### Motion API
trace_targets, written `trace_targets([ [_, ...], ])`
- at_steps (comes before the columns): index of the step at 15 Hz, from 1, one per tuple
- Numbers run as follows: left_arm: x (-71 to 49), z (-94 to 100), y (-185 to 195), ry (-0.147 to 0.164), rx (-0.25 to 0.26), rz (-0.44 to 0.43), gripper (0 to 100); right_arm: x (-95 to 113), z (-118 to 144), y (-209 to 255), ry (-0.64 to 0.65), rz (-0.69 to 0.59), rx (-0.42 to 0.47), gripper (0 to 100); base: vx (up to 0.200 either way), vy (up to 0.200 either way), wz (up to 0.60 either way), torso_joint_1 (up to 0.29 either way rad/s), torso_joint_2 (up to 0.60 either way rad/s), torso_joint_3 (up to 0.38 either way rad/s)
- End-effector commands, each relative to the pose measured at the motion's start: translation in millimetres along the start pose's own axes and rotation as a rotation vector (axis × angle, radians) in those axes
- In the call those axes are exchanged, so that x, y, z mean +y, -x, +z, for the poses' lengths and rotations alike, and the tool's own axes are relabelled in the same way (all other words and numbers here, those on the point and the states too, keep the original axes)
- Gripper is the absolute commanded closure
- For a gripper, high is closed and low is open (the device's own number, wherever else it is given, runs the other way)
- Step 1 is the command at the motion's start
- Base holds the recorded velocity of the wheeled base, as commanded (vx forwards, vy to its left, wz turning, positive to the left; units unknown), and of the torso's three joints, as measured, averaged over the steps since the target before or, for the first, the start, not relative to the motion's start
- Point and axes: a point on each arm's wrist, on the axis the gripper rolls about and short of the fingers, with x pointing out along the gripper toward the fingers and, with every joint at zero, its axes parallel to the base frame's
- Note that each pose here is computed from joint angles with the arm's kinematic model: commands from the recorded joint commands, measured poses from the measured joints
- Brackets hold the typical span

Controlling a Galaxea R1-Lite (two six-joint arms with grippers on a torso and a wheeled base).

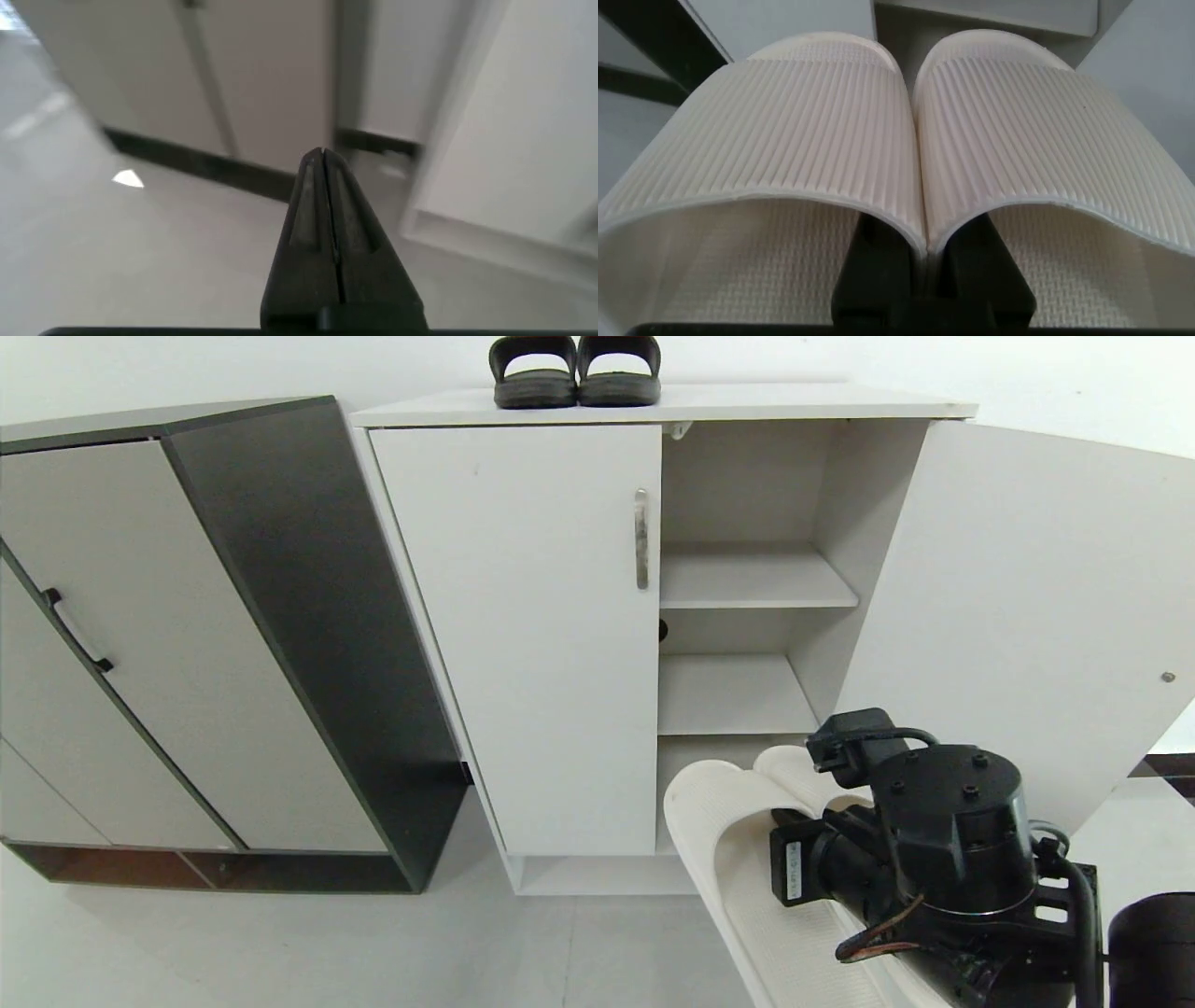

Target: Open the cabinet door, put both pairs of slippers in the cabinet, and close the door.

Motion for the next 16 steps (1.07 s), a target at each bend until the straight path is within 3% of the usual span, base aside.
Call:
trace_targets([
  [1,21.8,-75.1,35.1,0.026,-0.073,0.199,100,1.0,-5.3,-4.9,0.011,-0.008,0.019,100,0.0,0.0,0.0,0.0,0.0,0.0],
  [2,22.1,-86.2,37.0,0.023,-0.014,0.209,100,0.9,-6.8,-6.0,0.014,-0.009,0.024,100,0.0,0.0,0.0,0.0,0.0,0.0],
  [3,21.9,-86.2,37.5,0.057,-0.02,0.219,100,1.3,-7.9,-6.9,0.016,-0.008,0.028,100,0.0,0.0,0.0,0.0,0.0,0.0],
  [5,22.2,-86.8,40.1,0.047,-0.037,0.25,100,2.3,-9.8,-10.6,0.018,-0.011,0.032,100,0.0,0.0,0.0,0.0,0.0,0.0],
  [6,21.5,-87.1,41.7,0.074,-0.039,0.309,100,2.5,-8.8,-10.6,0.016,-0.009,0.02,100,0.0,0.0,0.0,0.0,0.0,0.0],
  [7,21.7,-87.3,41.5,0.09,-0.042,0.296,100,2.3,-8.5,-10.2,0.016,-0.009,0.018,100,0.0,0.0,0.0,0.0,0.0,0.0],
  [8,21.0,-88.8,43.9,0.096,-0.089,0.16,100,1.7,-8.7,-9.4,0.017,-0.008,0.017,100,0.0,0.0,0.0,0.0,0.0,0.0],
  [9,19.2,-88.5,43.7,0.093,-0.094,0.079,100,1.8,-9.1,-9.7,0.018,-0.007,0.018,100,0.0,0.0,0.0,0.0,0.0,0.0],
  [10,13.8,-88.1,43.8,0.103,-0.102,-0.158,100,1.9,-11.4,-9.8,0.022,-0.007,0.025,100,0.0,0.0,0.0,0.0,0.0,0.0],
  [11,12.3,-87.7,44.3,0.093,-0.111,-0.233,100,1.5,-11.1,-9.1,0.02,-0.007,0.023,100,0.0,0.0,0.0,0.0,0.0,0.0],
  [13,11.8,-87.5,44.3,0.085,-0.113,-0.254,100,1.1,-11.5,-8.7,0.021,-0.006,0.025,100,0.0,0.0,0.0,0.0,0.0,0.0],
  [14,9.7,-87.5,45.0,0.087,-0.114,-0.347,100,1.8,-11.9,-9.1,0.022,-0.005,0.026,100,0.0,0.0,0.0,0.0,0.0,0.0],
  [15,8.4,-91.7,45.0,0.06,-0.079,-0.394,100,2.8,-12.0,-9.6,0.024,-0.002,0.027,100,0.0,0.0,0.0,0.0,0.0,0.0],
  [16,8.0,-91.6,45.2,0.044,-0.083,-0.413,100,3.0,-12.5,-9.3,0.032,0.0,0.028,100,0.0,0.0,0.0,0.0,0.0,0.0],
])
